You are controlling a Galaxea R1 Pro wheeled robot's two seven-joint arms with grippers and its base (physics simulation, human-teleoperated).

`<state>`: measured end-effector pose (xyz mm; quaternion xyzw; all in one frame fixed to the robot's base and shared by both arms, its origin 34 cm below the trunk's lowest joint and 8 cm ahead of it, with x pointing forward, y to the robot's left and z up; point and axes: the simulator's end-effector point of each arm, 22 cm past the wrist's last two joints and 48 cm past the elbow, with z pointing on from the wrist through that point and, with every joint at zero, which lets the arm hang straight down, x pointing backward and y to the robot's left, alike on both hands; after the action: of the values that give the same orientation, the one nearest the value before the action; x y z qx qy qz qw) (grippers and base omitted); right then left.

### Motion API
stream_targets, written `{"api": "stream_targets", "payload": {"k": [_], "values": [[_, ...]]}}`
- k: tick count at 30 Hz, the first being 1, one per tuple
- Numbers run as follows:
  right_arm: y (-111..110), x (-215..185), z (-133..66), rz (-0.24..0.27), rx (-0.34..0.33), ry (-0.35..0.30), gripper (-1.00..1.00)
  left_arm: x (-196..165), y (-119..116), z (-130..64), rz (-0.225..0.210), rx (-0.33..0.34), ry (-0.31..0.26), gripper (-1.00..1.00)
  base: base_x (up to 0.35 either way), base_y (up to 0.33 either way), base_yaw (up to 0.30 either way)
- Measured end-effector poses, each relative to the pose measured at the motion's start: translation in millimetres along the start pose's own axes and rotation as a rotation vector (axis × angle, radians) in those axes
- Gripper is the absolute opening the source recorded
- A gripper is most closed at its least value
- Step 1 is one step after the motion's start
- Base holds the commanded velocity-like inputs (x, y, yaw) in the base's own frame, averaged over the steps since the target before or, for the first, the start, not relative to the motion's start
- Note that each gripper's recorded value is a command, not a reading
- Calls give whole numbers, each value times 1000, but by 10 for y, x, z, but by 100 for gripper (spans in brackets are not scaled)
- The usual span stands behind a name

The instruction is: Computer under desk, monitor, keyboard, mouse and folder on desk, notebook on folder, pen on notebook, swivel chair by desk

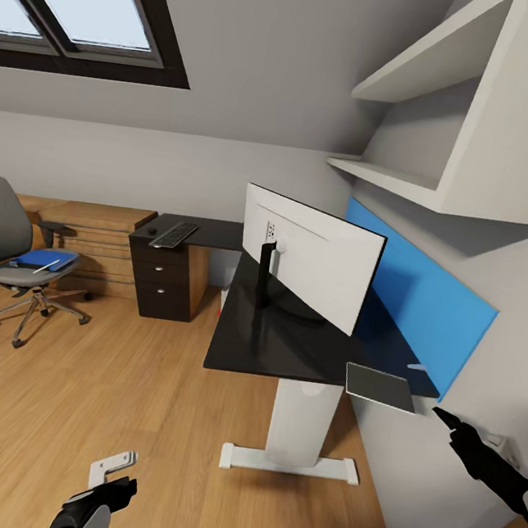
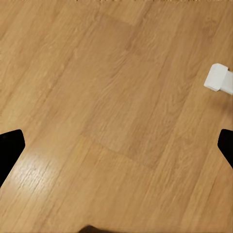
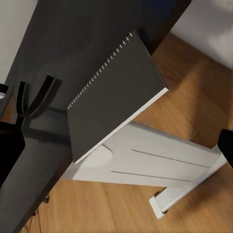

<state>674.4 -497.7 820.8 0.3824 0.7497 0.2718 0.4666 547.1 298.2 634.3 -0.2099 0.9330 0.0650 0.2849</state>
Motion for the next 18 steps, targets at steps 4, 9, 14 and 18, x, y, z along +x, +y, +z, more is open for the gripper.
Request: {"api": "stream_targets", "payload": {"k": [4, 9, 14, 18], "values": [[-10, 0, 7, 3, -3, -8, 100, 5, -13, 8, -2, 2, -1, 100, 0, 0, 0], [-53, 61, 55, 19, -11, -21, 100, 57, -23, 72, -3, 2, 0, 100, 0, 0, 0], [-94, 156, 105, 54, -22, -32, 100, 113, -39, 135, -5, 3, 1, 100, 0, 0, 0], [-53, 257, 156, 135, -65, -48, 100, 164, -43, 190, -6, 3, 3, 100, 0, 0, 0]]}}
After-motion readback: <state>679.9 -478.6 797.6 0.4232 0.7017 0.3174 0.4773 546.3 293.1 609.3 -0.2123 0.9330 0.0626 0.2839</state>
